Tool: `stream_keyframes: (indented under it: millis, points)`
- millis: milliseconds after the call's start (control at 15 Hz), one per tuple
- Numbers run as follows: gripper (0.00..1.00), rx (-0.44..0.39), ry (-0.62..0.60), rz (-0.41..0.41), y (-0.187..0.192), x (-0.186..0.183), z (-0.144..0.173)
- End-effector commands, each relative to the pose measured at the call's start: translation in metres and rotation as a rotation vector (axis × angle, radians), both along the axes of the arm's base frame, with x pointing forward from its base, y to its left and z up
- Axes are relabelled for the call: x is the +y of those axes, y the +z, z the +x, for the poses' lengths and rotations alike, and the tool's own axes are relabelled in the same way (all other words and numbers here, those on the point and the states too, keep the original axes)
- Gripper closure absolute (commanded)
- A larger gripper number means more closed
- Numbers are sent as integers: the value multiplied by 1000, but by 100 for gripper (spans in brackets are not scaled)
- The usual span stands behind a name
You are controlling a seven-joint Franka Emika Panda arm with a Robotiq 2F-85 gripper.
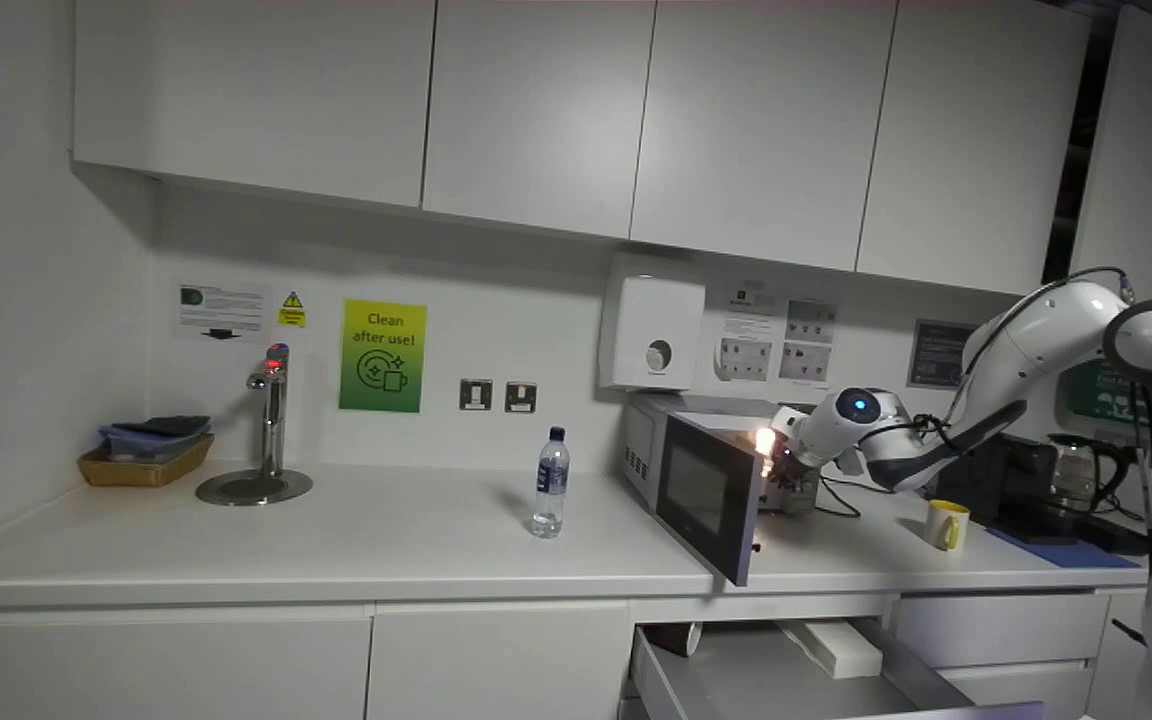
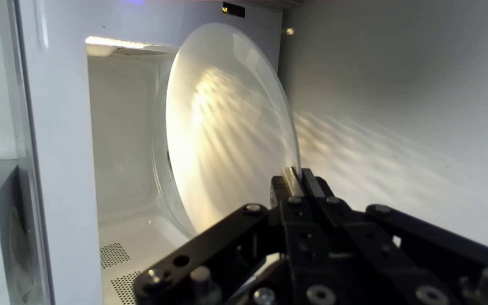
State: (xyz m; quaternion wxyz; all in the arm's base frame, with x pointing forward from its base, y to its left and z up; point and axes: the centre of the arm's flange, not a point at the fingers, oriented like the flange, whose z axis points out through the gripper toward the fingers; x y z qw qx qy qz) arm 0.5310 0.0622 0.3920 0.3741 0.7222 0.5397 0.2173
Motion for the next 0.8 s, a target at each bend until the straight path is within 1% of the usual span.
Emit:
stream_keyframes:
  millis: [0,400,733]
  points:
    - [99,-1,9,-7,-1,1,2]
    - [99,20,27,-21,-5,2,6]
    - [99,6,34,-34,-1,1,9]
